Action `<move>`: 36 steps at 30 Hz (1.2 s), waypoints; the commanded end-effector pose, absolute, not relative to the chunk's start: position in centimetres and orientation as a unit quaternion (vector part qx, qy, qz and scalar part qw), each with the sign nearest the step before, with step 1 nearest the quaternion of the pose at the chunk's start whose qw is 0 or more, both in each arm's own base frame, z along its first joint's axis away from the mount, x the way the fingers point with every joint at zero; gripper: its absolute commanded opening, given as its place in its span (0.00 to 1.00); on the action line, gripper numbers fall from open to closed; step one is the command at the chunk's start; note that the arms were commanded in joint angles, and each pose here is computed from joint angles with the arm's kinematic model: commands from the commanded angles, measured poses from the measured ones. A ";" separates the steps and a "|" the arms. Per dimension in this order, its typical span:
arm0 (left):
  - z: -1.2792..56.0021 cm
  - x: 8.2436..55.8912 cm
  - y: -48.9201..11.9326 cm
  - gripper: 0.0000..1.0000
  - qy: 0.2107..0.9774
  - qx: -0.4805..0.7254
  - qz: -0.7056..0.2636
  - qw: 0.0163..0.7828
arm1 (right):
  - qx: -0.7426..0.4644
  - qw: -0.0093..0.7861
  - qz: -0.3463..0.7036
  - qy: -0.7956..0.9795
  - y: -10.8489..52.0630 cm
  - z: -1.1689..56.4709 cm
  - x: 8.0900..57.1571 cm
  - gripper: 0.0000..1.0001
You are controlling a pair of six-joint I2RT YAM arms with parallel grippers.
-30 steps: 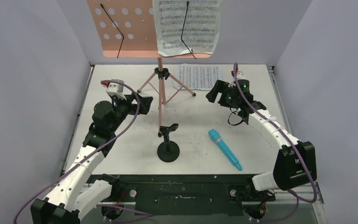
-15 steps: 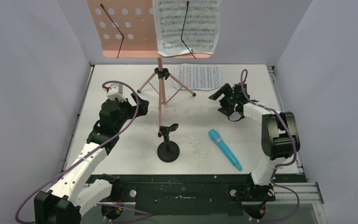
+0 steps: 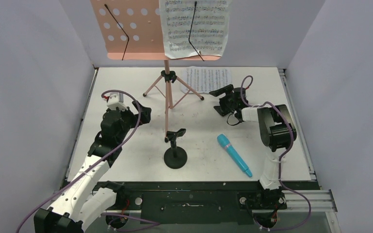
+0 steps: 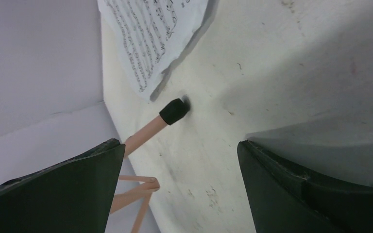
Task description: Set up the instrument practice props
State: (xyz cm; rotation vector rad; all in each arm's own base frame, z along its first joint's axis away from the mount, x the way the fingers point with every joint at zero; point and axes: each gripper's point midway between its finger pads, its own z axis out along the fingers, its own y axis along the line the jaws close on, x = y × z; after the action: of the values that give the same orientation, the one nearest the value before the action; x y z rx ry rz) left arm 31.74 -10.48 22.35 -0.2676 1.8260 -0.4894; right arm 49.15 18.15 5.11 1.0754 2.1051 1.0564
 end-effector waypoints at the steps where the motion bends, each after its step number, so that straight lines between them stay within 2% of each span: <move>1: 25.0 32.1 -10.0 0.97 0.748 -0.125 -0.218 0.614 | 0.452 0.274 0.432 0.731 19.2 4.6 51.1 0.92; 5: 25.5 32.2 -10.1 0.97 0.742 -0.121 -0.224 0.620 | 0.481 0.270 0.434 0.712 19.0 3.5 52.2 0.98; 14: 26.5 32.2 -10.3 0.92 0.735 -0.099 -0.221 0.633 | 0.535 0.274 0.421 0.679 18.7 1.7 55.7 0.84; 20: 26.9 32.7 -10.1 0.91 0.731 -0.100 -0.215 0.640 | 0.583 0.265 0.405 0.653 18.3 -0.2 56.7 0.82; 29: 27.7 33.4 -10.2 0.91 0.730 -0.089 -0.206 0.646 | 0.578 0.268 0.397 0.661 19.2 -0.9 59.6 0.81; 33: 28.0 33.6 -10.3 0.91 0.728 -0.088 -0.207 0.647 | 0.574 0.284 0.409 0.651 19.1 -0.4 61.0 0.68; 36: 28.1 33.7 -10.4 0.91 0.727 -0.087 -0.208 0.649 | 0.575 0.290 0.420 0.639 19.2 -0.2 61.9 0.49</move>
State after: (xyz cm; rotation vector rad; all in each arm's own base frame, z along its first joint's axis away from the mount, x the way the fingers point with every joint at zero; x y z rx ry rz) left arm 32.85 -10.38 23.89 -0.2145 1.7710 -0.4549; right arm 62.44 19.58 4.81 1.4123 1.6568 1.2010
